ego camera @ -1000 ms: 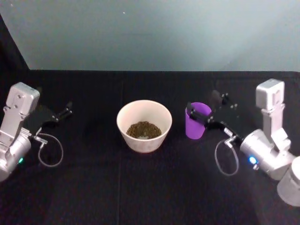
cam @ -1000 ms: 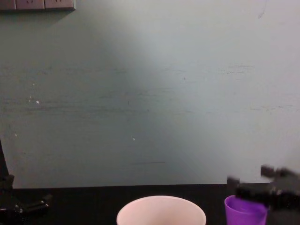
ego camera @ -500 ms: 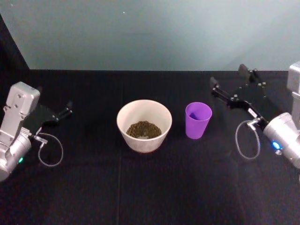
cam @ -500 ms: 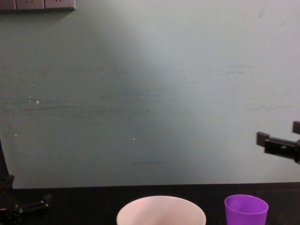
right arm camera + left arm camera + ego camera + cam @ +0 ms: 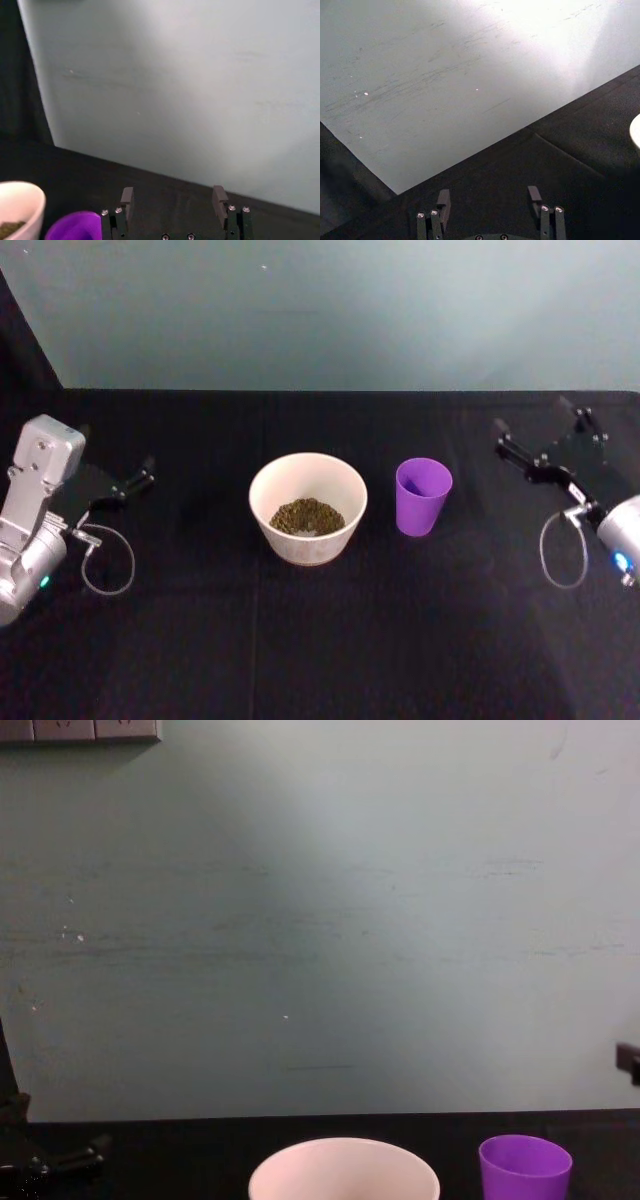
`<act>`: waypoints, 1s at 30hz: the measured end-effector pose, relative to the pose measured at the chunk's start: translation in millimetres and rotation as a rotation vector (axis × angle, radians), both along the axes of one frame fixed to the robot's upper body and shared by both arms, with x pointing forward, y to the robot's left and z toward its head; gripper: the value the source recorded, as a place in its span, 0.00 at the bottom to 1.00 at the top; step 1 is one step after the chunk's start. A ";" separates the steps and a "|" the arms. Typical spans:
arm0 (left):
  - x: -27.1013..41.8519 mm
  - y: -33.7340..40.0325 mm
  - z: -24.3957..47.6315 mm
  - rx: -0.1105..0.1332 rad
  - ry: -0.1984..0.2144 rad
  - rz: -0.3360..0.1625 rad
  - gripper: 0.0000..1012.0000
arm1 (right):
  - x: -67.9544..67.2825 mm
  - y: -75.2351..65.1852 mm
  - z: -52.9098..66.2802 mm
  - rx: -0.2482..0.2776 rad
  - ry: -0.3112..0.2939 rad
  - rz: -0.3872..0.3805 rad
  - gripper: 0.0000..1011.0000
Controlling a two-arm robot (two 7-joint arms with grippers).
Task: Pick up the cup and pour the mung beans from the cup into the bowl.
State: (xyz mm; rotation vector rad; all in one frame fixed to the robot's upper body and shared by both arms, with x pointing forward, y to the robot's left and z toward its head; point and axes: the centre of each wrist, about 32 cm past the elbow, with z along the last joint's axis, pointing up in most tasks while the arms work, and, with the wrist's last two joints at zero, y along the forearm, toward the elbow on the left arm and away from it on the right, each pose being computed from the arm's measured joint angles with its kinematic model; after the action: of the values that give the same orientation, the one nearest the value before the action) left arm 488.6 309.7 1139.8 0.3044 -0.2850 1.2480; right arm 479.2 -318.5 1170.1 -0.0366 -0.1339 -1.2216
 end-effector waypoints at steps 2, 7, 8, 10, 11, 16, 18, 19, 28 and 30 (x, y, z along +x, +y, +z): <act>0.0 0.0 0.0 0.000 0.000 0.000 0.99 | 0.0 -1.7 -5.7 0.001 0.013 -0.010 0.99; 0.0 0.0 0.0 0.000 0.000 0.000 0.99 | -1.6 -4.8 -24.7 0.005 0.058 -0.044 0.99; 0.0 0.0 0.0 0.000 0.000 0.000 0.99 | -1.6 -4.8 -24.7 0.005 0.058 -0.044 0.99; 0.0 0.0 0.0 0.000 0.000 0.000 0.99 | -3.5 -4.4 -34.5 0.005 0.081 -0.055 0.99; 0.0 0.0 0.0 0.000 0.000 0.000 0.99 | -3.9 -4.2 -36.4 0.005 0.086 -0.057 0.99; 0.0 0.0 0.0 0.000 0.000 0.000 0.99 | -5.9 -2.4 -46.0 -0.004 0.112 -0.065 0.99; 0.0 0.0 0.0 0.000 0.000 0.000 0.99 | -6.3 -1.2 -48.4 -0.014 0.118 -0.067 0.99; 0.0 0.0 0.0 0.000 0.000 0.000 0.99 | -6.4 -0.9 -48.8 -0.015 0.119 -0.068 0.99; 0.0 0.0 0.0 0.000 0.000 0.000 0.99 | -6.2 2.7 -48.7 -0.016 0.109 -0.075 0.99; 0.0 0.0 0.0 0.000 0.000 0.000 0.99 | -6.2 2.6 -48.6 -0.016 0.109 -0.075 0.99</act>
State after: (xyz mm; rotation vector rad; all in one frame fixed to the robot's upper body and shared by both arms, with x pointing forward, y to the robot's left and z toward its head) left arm 488.6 309.7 1139.8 0.3045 -0.2851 1.2479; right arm 473.0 -315.9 1121.4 -0.1228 -0.0472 -1.2907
